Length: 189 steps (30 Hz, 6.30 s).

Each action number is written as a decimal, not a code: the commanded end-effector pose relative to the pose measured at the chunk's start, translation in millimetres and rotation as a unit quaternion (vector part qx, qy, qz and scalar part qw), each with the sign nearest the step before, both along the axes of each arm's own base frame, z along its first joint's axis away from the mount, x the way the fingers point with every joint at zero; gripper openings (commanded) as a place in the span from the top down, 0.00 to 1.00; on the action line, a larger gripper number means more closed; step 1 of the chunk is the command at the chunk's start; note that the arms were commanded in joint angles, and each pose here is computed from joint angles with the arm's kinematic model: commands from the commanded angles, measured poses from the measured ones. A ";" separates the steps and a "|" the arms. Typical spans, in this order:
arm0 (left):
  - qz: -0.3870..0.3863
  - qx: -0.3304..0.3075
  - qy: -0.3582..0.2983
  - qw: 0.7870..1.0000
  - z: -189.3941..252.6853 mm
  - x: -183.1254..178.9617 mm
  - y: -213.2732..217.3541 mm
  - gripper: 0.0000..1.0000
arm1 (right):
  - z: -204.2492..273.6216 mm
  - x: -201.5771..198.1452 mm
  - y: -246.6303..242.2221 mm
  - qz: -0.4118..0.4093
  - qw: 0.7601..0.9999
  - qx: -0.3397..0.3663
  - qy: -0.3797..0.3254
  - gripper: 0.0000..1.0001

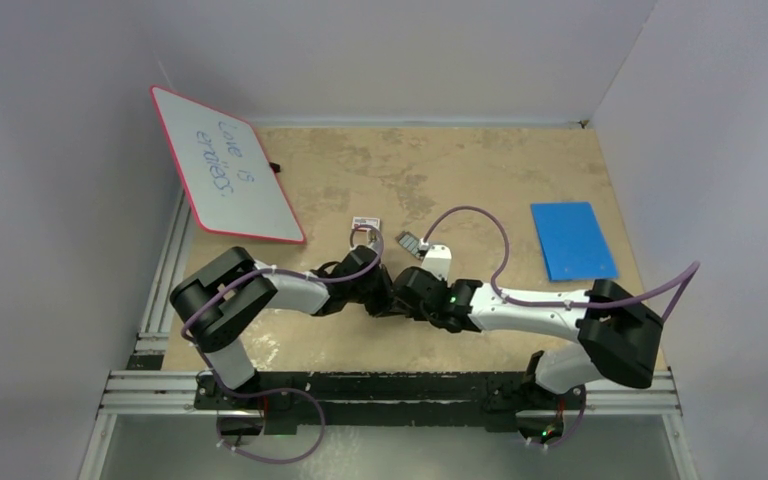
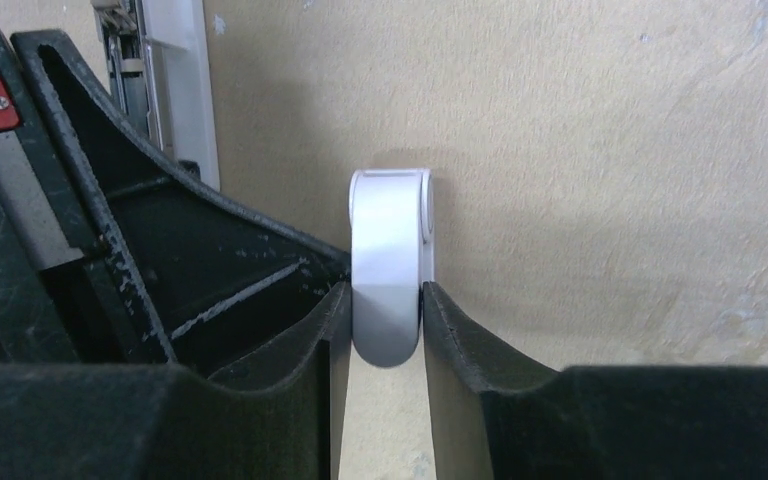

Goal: Load the staples into the stapler

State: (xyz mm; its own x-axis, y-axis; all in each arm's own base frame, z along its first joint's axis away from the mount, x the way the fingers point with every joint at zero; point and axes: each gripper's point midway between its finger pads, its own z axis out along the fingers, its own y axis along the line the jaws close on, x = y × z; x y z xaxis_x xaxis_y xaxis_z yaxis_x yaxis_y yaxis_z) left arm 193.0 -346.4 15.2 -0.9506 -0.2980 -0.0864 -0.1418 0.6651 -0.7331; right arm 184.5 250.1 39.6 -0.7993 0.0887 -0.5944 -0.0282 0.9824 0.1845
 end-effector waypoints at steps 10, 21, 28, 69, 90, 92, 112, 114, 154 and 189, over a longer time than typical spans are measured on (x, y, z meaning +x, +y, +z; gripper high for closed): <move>-0.037 0.085 -0.040 0.995 -23.6 1.2 15.3 0.88 | 24.4 -9.3 -1.7 -0.016 1.000 0.016 0.018 0.59; -0.046 0.084 -0.062 0.993 -12.2 4.0 15.7 0.90 | -1.0 -18.2 -12.0 -0.014 0.999 -0.012 0.043 0.76; -0.042 0.094 -0.069 0.992 -6.8 6.5 18.9 0.91 | -15.4 -17.4 -17.9 -0.022 0.998 -0.024 0.049 0.80; 0.037 0.075 -0.104 0.991 52.2 -3.2 90.5 0.86 | 27.0 59.5 12.5 0.465 0.874 -0.125 -0.069 0.25; 0.049 0.067 -0.115 0.990 53.8 8.6 104.4 0.85 | -4.1 54.8 13.1 0.569 0.809 -0.129 -0.076 0.25; 0.049 0.065 -0.116 0.990 54.4 8.9 103.6 0.85 | -11.5 56.8 6.9 0.565 0.811 -0.140 -0.062 0.25; 0.045 0.063 -0.125 0.989 55.9 10.4 104.3 0.85 | -24.0 32.7 -11.3 0.571 0.810 -0.129 0.020 0.63; 0.045 0.063 -0.126 0.989 56.4 10.7 104.0 0.85 | -22.7 33.3 -6.9 0.563 0.818 -0.118 0.020 0.66; 0.010 0.045 -0.173 0.984 79.2 11.0 98.9 0.69 | 63.8 95.4 10.1 0.136 0.988 0.065 -0.035 0.39; -0.062 0.000 -0.154 0.986 72.6 1.4 71.4 0.42 | 15.5 28.6 15.3 0.152 0.971 0.171 0.065 0.50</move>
